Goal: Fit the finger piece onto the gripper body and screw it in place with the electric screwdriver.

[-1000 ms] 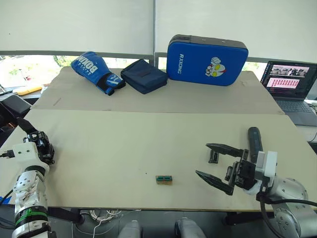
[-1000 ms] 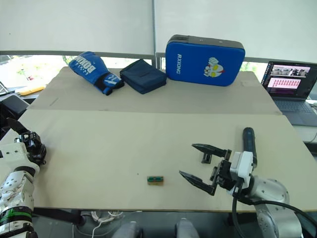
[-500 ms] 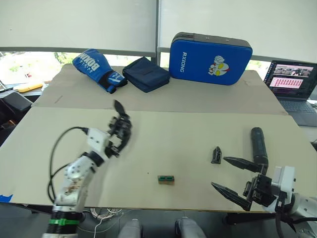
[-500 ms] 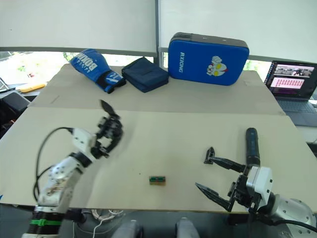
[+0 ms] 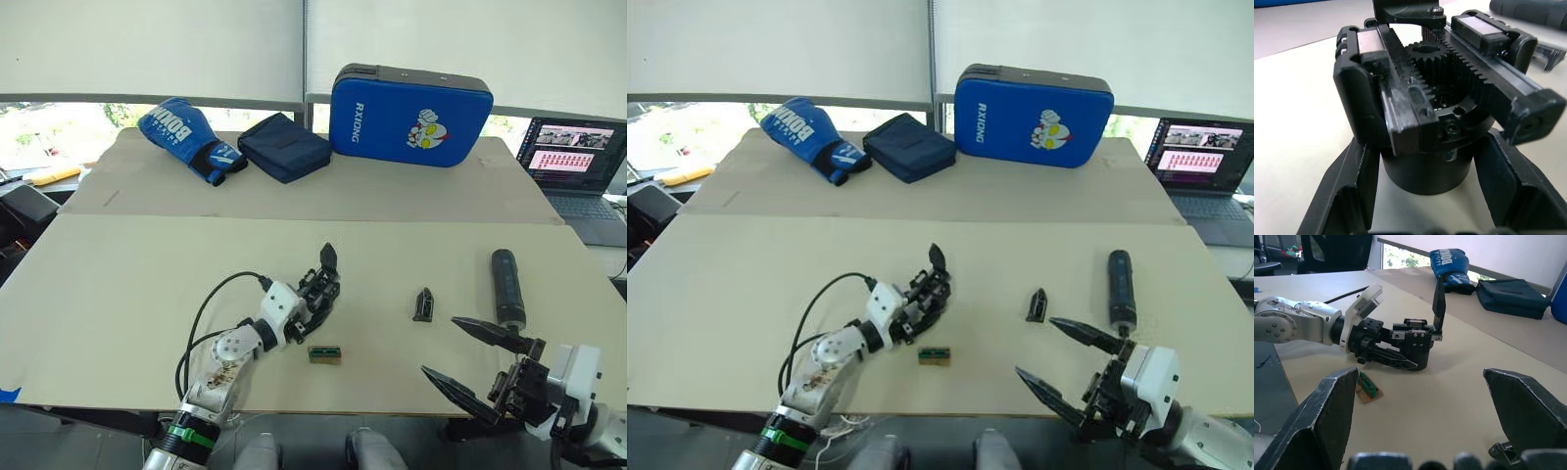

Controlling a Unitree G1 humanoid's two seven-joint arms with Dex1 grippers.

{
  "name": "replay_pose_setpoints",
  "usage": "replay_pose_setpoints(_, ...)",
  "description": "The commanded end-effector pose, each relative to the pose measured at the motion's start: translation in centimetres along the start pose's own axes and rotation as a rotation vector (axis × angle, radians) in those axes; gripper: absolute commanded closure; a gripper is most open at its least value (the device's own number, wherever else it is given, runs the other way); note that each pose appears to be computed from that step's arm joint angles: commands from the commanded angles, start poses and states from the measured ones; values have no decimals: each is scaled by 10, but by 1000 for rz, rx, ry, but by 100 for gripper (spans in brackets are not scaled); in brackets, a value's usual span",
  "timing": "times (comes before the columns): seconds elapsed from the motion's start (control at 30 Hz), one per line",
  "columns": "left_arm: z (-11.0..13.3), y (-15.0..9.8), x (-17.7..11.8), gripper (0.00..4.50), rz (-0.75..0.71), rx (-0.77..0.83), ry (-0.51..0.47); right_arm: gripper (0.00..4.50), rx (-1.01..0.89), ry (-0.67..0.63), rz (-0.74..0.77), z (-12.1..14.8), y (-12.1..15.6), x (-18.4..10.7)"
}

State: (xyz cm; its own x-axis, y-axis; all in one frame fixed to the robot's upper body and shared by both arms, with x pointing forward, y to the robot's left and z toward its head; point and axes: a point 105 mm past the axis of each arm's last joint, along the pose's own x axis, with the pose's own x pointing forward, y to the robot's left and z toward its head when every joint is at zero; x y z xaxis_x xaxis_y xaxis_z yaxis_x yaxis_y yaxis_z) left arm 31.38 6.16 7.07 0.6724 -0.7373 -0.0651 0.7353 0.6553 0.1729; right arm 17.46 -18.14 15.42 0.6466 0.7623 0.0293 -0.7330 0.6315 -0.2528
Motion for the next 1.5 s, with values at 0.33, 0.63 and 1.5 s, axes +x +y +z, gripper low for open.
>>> replay_pose_setpoints(0.33, -9, -4, 1, 218, -19, -26, 30, 0, -76, -39, -11, 14, -2, -2)
replay_pose_setpoints(0.63, -9, 10, -12, 3, -41, -23, 60, 0, -84, -39, -8, 15, -5, -3)
replay_pose_setpoints(1.5, 1, 43, 0, 3, -590, 67, 81, 0, -83, -54, 16, 20, -7, 5)
